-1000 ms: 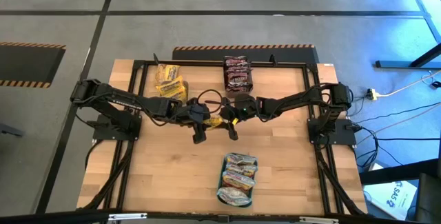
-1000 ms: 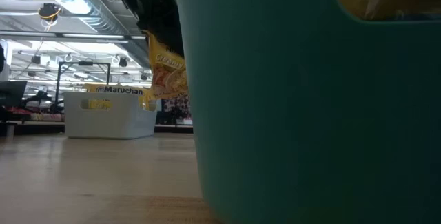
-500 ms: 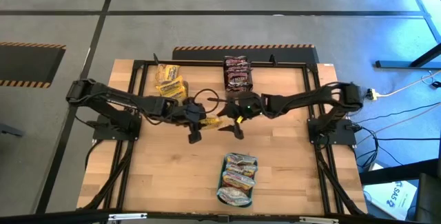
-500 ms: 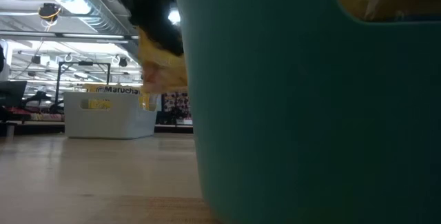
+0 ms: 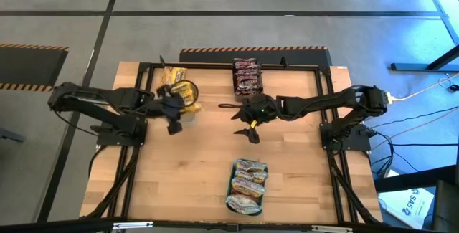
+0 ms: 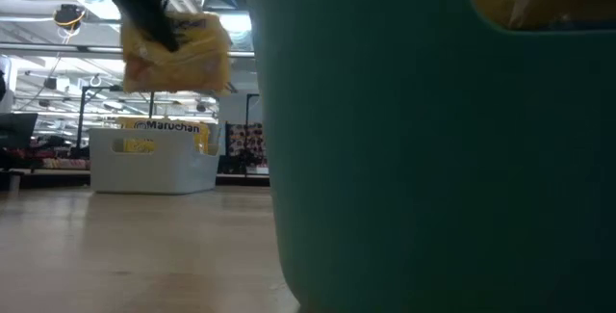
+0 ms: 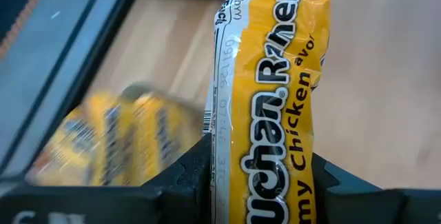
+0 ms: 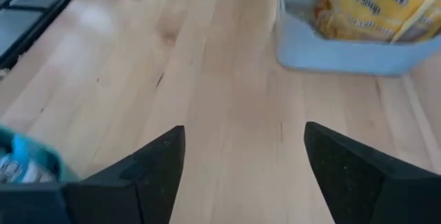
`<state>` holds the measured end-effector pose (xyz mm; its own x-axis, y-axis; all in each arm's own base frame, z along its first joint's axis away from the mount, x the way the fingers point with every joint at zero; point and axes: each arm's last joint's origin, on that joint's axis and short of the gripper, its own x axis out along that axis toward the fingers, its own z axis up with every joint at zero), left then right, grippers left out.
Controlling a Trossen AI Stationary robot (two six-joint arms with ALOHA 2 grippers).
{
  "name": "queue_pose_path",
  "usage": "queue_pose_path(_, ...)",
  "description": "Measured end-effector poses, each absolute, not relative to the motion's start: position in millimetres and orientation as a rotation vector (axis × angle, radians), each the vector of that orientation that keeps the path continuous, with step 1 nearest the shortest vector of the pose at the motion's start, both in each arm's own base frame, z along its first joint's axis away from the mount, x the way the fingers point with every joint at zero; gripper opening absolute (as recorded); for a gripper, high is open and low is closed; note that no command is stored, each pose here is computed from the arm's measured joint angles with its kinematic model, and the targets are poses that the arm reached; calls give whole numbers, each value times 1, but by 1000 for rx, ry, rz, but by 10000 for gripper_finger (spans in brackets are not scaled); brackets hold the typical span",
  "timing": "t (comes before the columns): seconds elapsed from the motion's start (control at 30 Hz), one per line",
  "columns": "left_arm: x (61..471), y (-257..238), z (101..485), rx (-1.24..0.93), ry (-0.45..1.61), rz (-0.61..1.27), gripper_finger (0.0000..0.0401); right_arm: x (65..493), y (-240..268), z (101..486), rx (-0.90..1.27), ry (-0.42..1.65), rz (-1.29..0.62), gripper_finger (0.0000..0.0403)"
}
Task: Sort Maruchan noodles
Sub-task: Put the yellow noodle pack into the white bin
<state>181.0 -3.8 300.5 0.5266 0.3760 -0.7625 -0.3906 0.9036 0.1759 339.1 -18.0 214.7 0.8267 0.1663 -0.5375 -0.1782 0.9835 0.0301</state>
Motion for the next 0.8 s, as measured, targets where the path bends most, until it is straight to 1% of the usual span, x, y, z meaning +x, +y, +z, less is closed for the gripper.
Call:
queue_pose_path(0.13,174,6,292,30,983,499,120,341,-18,214,-19,560,181,277)
queue_pose_path(0.23,176,13,279,57,1018,463,121,341,-18,214,-17,558,180,277)
queue_pose_path(0.5,171,36,237,-2,1120,480,122,341,-18,214,4,560,175,277)
queue_pose_path(0.63,174,44,226,-47,1069,431,123,341,-18,215,3,553,175,277)
queue_pose_path(0.8,169,54,213,-71,1083,458,123,341,-18,214,3,554,176,277)
